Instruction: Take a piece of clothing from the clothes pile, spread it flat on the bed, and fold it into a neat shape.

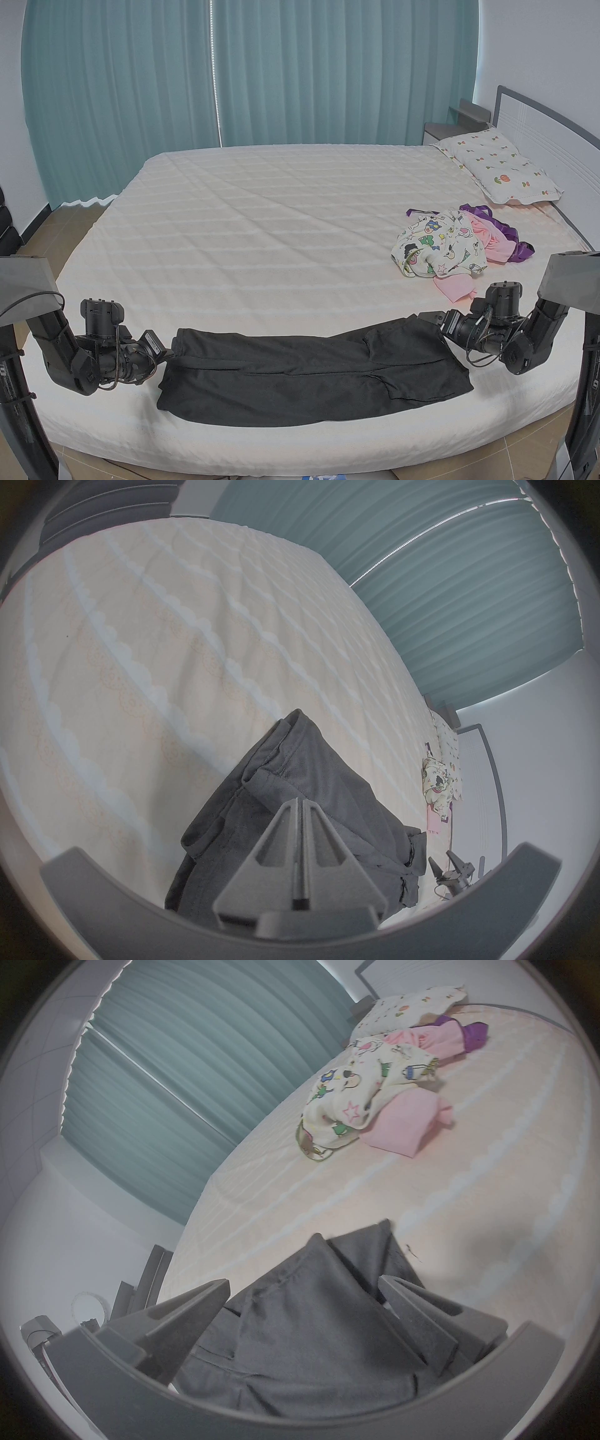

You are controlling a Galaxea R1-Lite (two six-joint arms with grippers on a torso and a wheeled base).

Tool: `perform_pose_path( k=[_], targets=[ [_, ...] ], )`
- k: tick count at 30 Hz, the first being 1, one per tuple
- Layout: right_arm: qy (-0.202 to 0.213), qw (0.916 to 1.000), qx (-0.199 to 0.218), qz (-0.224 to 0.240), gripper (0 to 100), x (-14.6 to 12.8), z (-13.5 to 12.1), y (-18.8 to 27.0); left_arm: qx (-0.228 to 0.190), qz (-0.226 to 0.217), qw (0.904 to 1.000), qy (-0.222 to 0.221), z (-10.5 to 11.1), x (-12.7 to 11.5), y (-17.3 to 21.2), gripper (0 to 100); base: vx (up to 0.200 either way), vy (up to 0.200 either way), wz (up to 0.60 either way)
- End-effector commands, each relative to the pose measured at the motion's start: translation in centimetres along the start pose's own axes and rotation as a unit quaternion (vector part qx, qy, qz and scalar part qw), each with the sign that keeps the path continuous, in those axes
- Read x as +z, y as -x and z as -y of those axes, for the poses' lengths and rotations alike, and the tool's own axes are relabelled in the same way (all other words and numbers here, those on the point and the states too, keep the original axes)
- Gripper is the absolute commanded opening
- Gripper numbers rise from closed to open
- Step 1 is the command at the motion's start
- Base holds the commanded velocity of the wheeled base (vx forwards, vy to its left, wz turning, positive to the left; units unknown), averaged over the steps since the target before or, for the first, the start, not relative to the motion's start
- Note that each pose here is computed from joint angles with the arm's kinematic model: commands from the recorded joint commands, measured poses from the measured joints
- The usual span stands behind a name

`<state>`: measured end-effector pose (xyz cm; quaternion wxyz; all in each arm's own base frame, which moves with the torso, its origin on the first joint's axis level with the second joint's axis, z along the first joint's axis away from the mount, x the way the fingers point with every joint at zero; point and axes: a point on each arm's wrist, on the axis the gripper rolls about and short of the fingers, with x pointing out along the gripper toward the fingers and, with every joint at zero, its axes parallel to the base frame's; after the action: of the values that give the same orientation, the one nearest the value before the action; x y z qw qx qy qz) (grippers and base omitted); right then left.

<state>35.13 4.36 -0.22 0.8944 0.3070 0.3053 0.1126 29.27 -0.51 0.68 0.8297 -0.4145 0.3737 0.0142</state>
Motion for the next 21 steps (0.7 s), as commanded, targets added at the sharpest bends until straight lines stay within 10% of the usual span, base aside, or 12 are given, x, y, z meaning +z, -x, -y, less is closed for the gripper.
perform_pose_path(
  k=[1,8,9,21],
  targets=[
    [0.01,0.9999,0.007,-0.004,100,0.3,-0.3,-1.2,0.009,-0.009,0.9999,0.005,-0.7,-0.4,-0.4,0,0.0,0.0,0.0],
    [0.026,0.9992,0.002,-0.031,100,-0.7,-0.1,-2.6,0.008,-0.008,0.9999,0.005,-0.9,-0.5,-0.6,0,0.0,0.0,0.0],
    [0.027,0.9989,-0.002,-0.038,0,-0.9,0.0,-2.7,0.008,-0.007,0.9999,0.004,-0.9,-0.5,-0.7,0,0.0,0.0,0.0],
    [0.02,0.999,-0.022,-0.032,0,-0.2,1.1,-2.2,0.008,-0.008,0.9999,0.006,-1.0,-0.6,-0.5,0,0.0,0.0,0.0]
  ],
)
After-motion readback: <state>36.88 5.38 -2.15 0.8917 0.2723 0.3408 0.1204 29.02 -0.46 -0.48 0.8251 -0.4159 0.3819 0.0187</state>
